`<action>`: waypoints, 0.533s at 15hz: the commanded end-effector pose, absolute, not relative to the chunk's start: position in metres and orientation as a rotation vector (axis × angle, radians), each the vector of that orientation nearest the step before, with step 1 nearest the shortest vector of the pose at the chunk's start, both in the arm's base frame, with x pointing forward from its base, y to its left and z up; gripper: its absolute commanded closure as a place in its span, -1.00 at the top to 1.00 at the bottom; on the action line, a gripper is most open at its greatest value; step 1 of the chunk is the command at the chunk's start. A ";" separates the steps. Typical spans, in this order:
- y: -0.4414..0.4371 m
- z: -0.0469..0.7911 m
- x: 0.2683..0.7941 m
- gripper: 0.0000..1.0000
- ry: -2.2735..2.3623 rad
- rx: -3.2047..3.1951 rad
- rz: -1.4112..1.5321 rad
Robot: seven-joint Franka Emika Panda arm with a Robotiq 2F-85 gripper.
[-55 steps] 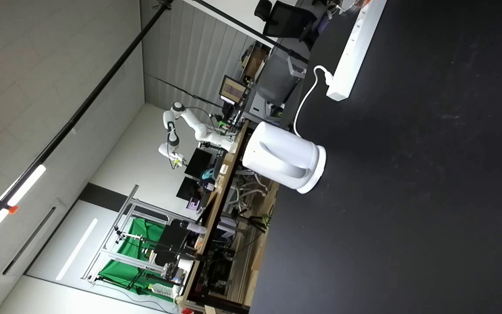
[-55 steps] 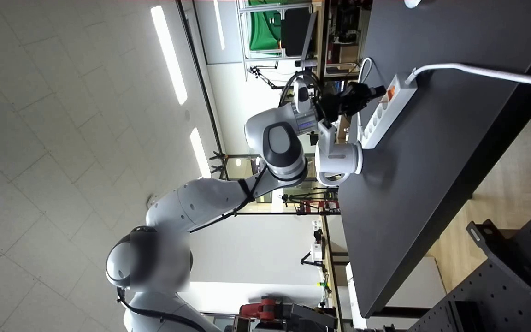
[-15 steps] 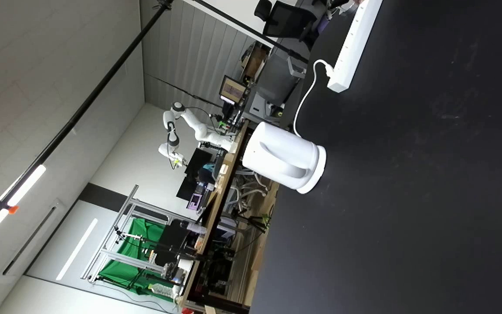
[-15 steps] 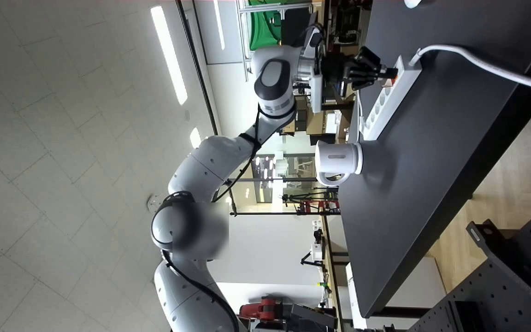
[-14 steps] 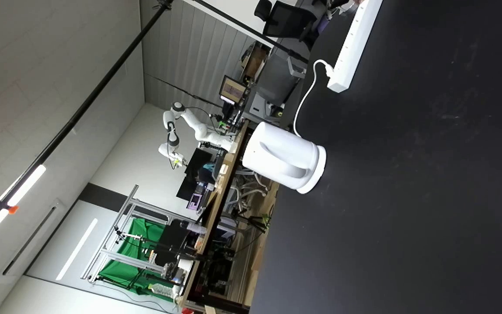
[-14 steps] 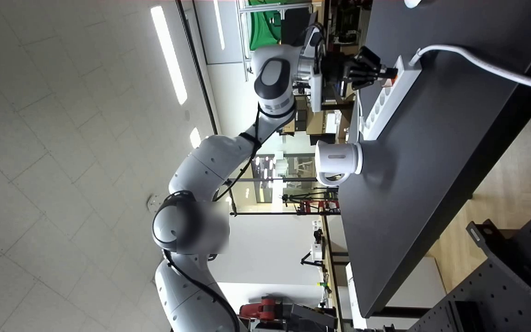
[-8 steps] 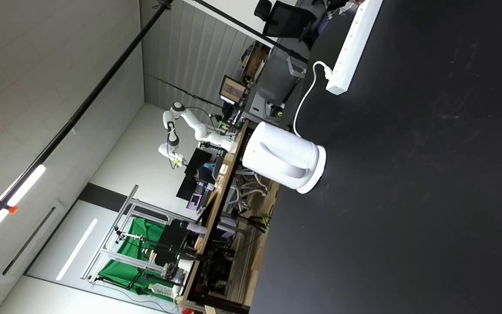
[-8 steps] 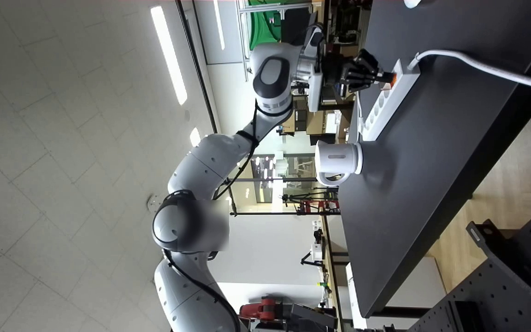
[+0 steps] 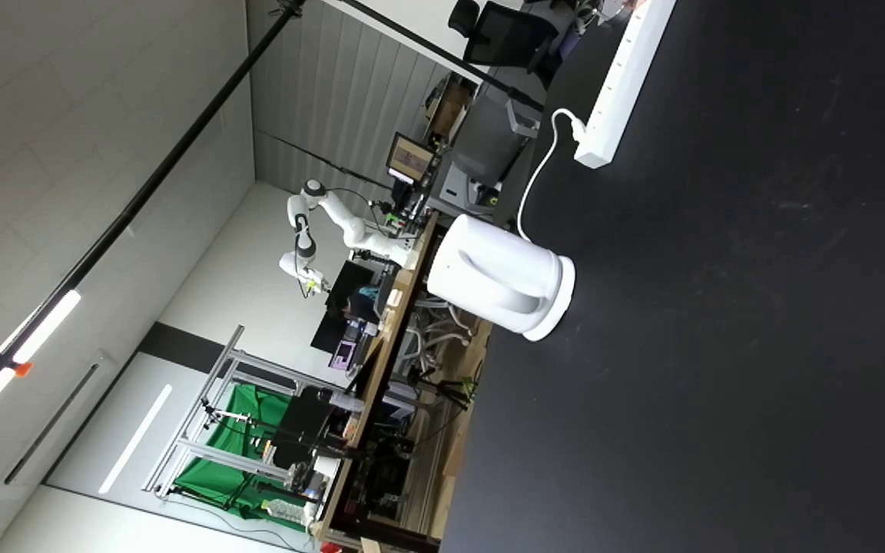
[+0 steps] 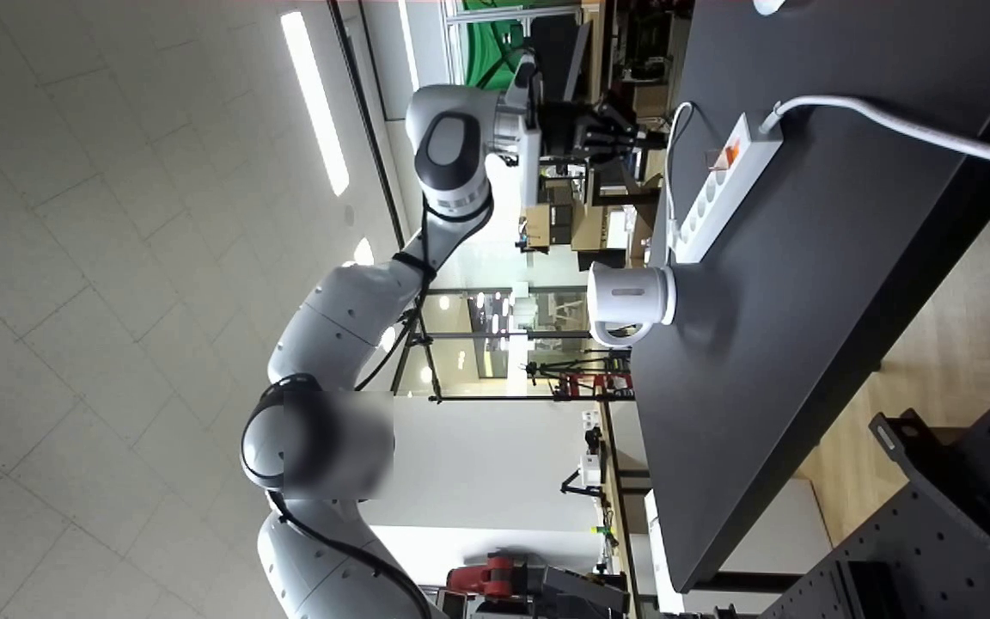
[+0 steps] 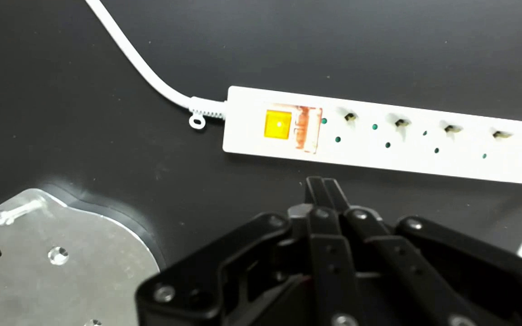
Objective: Press the switch button of the extension cord
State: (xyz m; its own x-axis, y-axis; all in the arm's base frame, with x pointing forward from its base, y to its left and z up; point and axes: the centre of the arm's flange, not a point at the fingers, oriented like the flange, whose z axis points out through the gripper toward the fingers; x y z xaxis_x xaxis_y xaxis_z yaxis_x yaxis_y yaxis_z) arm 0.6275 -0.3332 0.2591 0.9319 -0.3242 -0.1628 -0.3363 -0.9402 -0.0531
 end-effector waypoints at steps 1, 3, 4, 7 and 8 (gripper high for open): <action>-0.322 0.292 0.605 -0.46 0.527 -3.039 0.140; -0.320 0.301 0.601 -0.21 0.527 -3.064 0.090; -0.319 0.305 0.599 -0.09 0.530 -3.070 0.068; -0.316 0.311 0.595 0.35 0.545 -3.082 0.024; -0.316 0.312 0.593 0.47 0.549 -3.085 0.017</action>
State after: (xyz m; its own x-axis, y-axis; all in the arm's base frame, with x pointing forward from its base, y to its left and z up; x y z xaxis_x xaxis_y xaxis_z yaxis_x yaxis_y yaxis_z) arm 0.6131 -0.3269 0.3021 0.9421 -0.3338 -0.0329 -0.3348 -0.9419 -0.0282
